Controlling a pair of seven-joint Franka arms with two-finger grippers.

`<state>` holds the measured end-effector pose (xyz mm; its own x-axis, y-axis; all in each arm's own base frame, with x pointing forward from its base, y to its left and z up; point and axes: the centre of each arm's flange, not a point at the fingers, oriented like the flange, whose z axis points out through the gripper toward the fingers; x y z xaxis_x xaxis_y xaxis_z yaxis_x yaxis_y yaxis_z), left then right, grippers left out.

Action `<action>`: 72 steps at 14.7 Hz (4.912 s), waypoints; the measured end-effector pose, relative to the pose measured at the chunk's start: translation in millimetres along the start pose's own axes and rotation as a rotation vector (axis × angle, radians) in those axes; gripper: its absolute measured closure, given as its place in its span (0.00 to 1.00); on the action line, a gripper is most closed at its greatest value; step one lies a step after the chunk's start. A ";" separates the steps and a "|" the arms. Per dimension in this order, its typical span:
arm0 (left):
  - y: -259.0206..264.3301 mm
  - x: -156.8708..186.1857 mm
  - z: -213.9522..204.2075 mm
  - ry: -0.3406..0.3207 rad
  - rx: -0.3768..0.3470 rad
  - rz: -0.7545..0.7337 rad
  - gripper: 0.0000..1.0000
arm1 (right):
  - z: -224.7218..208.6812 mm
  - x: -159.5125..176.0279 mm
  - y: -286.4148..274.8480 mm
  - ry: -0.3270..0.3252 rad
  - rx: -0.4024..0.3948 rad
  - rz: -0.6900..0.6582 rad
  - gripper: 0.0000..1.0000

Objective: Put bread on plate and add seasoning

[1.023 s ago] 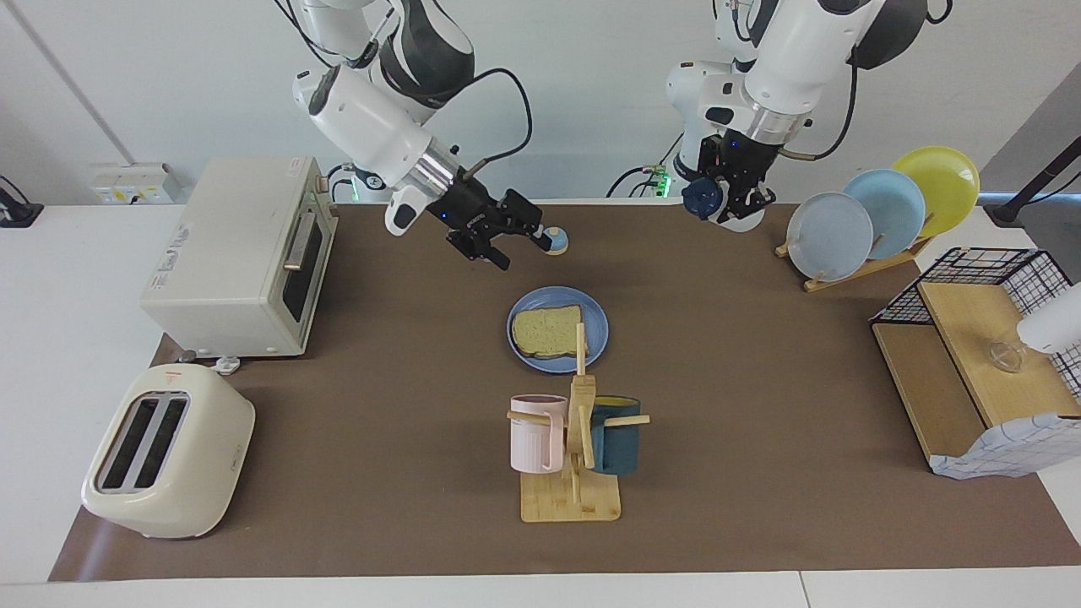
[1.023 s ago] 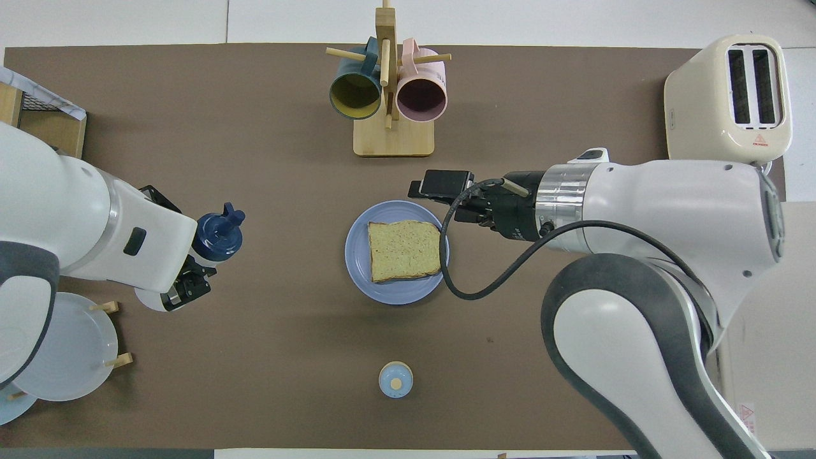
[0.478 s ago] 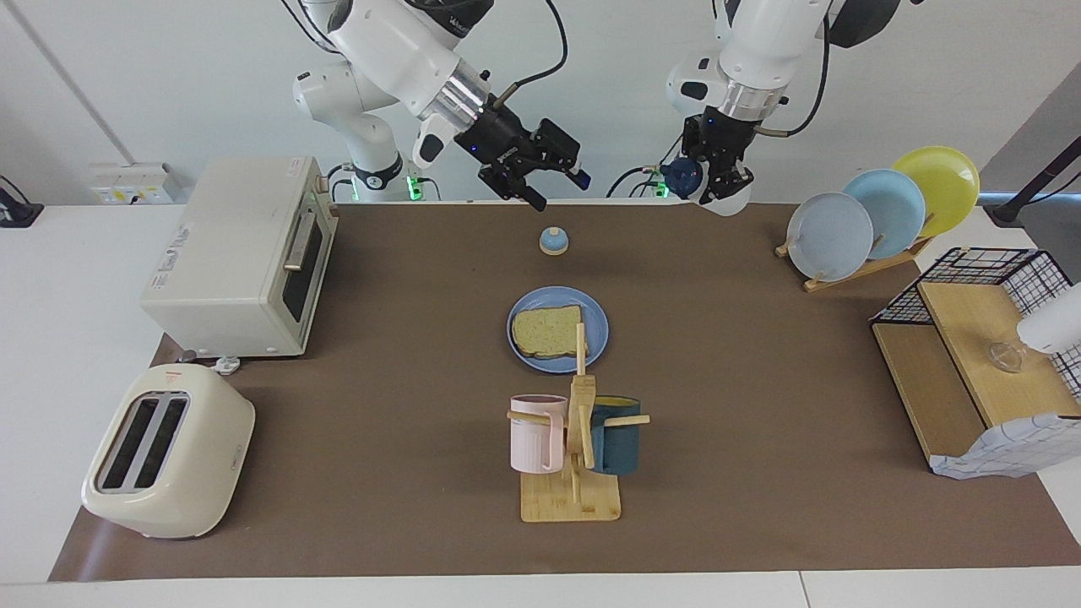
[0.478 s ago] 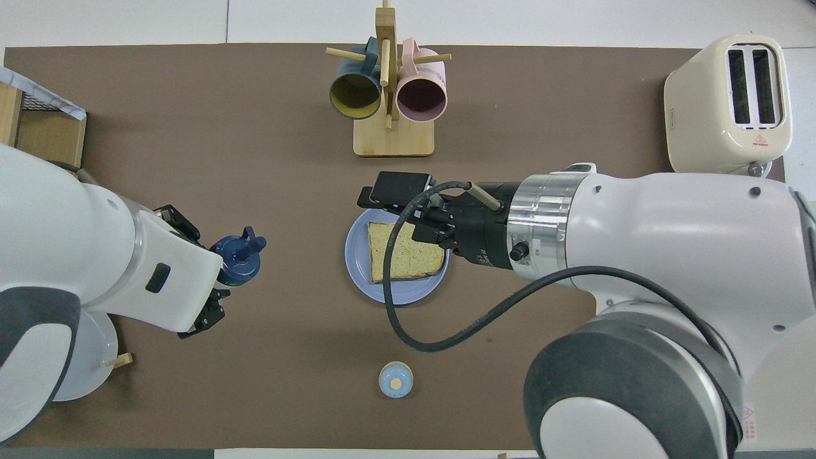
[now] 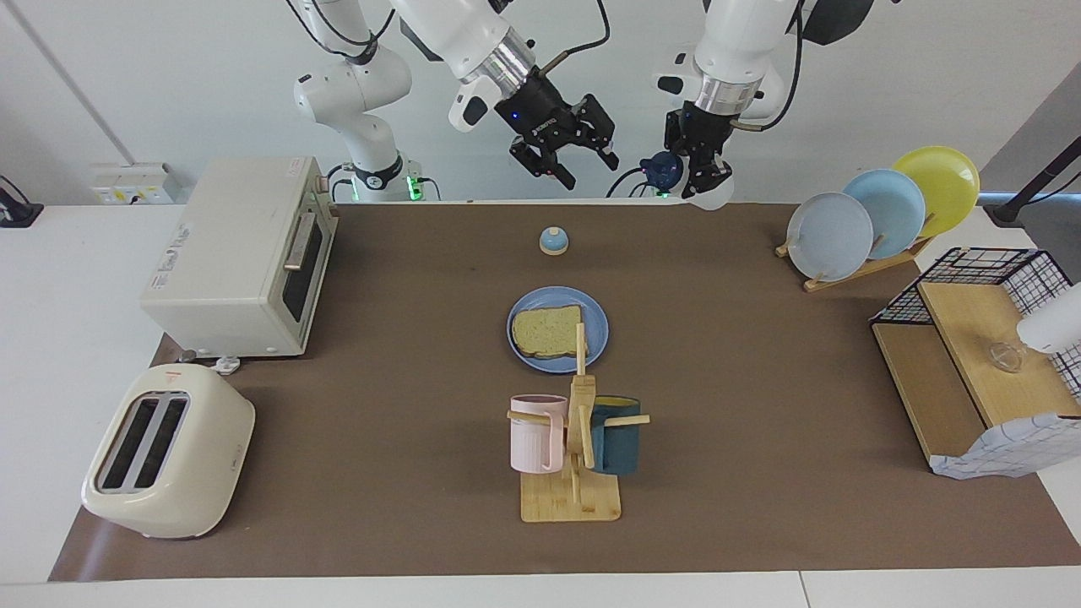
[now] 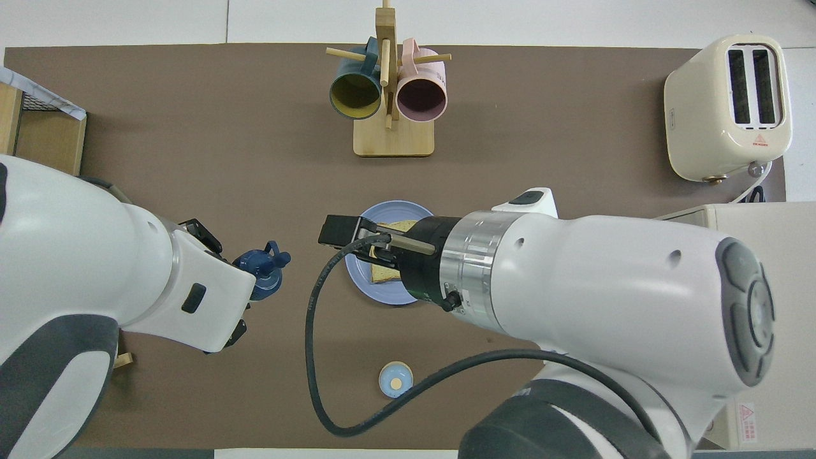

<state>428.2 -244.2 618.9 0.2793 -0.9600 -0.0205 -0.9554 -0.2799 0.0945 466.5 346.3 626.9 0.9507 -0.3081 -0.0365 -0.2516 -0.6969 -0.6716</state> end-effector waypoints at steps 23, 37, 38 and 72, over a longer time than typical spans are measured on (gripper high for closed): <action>17.7 6.2 6.6 -0.007 0.005 0.029 0.59 | 6.9 -23.8 -35.8 -0.011 -0.005 -0.097 0.49; 17.9 7.2 6.6 -0.004 0.009 0.022 0.59 | 21.8 -35.9 -44.4 -0.012 -0.016 -0.078 0.53; 17.9 7.2 6.6 -0.004 0.009 0.017 0.59 | 22.0 -35.9 -44.4 -0.012 -0.016 -0.078 0.53; 18.5 12.5 1.8 0.028 0.039 -0.040 0.59 | 9.0 -11.2 -38.0 0.016 -0.016 -0.048 0.96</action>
<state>413.8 -261.4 618.6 0.3195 -0.9476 0.0043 -0.9462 -0.3188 0.0556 467.0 382.0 646.1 0.9587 -0.2843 0.0077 -0.2087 -0.7216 -0.6602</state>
